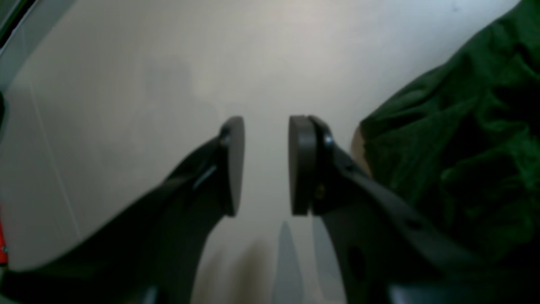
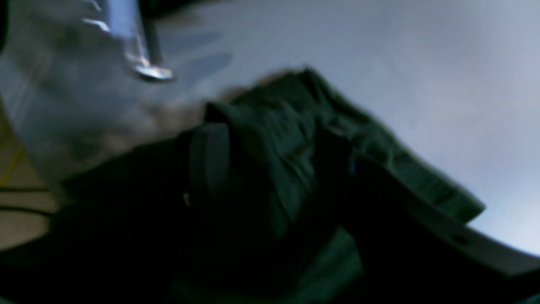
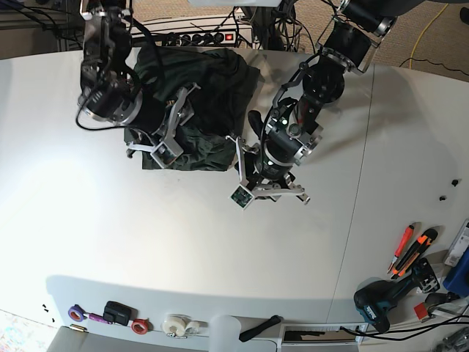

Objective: Layout the t-shirt on the table in an organized manner, then fold the t-shirt properly
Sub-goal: 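Grasp the sides of the folded bundle with both grippers, then lift and tuck the bundle edges inward with both grippers, then drag the bundle with the right gripper toward the table edge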

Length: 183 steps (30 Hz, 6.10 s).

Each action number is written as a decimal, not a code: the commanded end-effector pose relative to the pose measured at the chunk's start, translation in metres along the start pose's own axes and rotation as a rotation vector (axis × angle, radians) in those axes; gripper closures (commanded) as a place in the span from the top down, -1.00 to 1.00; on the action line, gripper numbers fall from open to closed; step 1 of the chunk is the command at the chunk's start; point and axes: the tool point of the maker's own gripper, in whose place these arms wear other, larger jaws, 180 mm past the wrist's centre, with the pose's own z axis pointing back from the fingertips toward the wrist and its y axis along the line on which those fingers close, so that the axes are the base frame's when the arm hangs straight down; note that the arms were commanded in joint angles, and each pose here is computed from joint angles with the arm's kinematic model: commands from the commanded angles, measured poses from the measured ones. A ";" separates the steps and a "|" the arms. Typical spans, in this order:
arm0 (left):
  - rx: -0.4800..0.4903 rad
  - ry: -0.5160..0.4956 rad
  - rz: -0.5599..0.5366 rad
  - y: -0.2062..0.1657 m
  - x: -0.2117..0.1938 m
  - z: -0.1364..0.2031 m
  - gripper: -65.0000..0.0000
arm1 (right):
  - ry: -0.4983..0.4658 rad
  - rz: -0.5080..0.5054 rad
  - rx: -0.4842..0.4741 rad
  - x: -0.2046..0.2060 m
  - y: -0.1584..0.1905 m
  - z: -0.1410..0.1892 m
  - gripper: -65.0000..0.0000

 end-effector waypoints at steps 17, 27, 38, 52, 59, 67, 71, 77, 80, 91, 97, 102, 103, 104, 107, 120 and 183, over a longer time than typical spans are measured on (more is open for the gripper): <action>0.015 -0.077 0.004 0.006 0.022 0.003 -0.49 | -0.035 -0.151 0.105 0.010 -0.025 -0.029 -0.85; 0.015 -0.083 0.004 0.006 0.023 0.003 -0.49 | -0.136 -0.113 0.056 0.043 -0.038 -0.032 -1.00; 0.015 -0.082 0.004 0.006 0.023 0.003 -0.49 | -0.221 -0.120 0.063 0.077 -0.026 -0.045 -1.00; 0.060 -0.087 -0.039 0.017 0.023 0.004 -0.49 | -0.095 0.041 -0.265 0.059 -0.112 -0.017 -0.11; -0.087 -0.129 0.023 0.007 0.020 0.015 -0.80 | -0.072 -0.046 -0.409 0.029 -0.177 0.050 -1.00; -0.707 -0.257 -0.101 -0.092 0.038 0.081 -1.00 | -0.107 -0.096 -0.400 0.024 -0.189 0.075 -1.00; -0.965 -0.238 -0.112 -0.128 0.021 0.114 -1.00 | -0.135 -0.167 -0.300 0.020 -0.177 0.057 -1.00; -1.112 -0.129 -0.067 -0.150 -0.005 0.136 -1.00 | -0.033 -0.289 -0.144 -0.017 -0.160 0.006 -1.00; -1.138 -0.122 -0.028 -0.158 -0.012 0.141 -1.00 | 0.026 -0.308 -0.091 -0.031 -0.150 -0.013 -1.00; -0.855 -0.128 0.038 -0.151 -0.031 0.106 -1.00 | 0.171 -0.305 -0.035 -0.057 -0.130 -0.022 -1.00; -0.588 -0.029 0.038 -0.115 -0.046 0.071 -1.00 | 0.267 -0.316 -0.040 -0.092 -0.126 -0.009 -1.00; -0.440 -0.029 0.058 -0.092 -0.046 0.058 -1.00 | 0.319 -0.356 -0.038 -0.123 -0.116 0.000 -1.00; -0.428 -0.038 0.068 -0.090 -0.044 0.057 -1.00 | 0.321 -0.369 -0.037 -0.128 -0.114 0.002 -1.00; -0.422 -0.046 0.074 -0.088 -0.042 0.057 -1.00 | 0.323 -0.382 -0.037 -0.132 -0.113 0.004 -1.00; -0.410 -0.045 0.061 -0.085 -0.042 0.055 -1.00 | 0.305 -0.426 -0.044 -0.139 -0.113 0.010 -1.00; -0.419 -0.190 0.118 -0.059 0.013 0.045 -1.00 | -0.109 -0.644 -0.186 -0.095 -0.175 0.062 -1.00; -0.029 -0.139 0.163 0.016 0.005 -0.008 -1.00 | -0.497 -0.819 -0.145 -0.032 -0.188 0.064 -1.00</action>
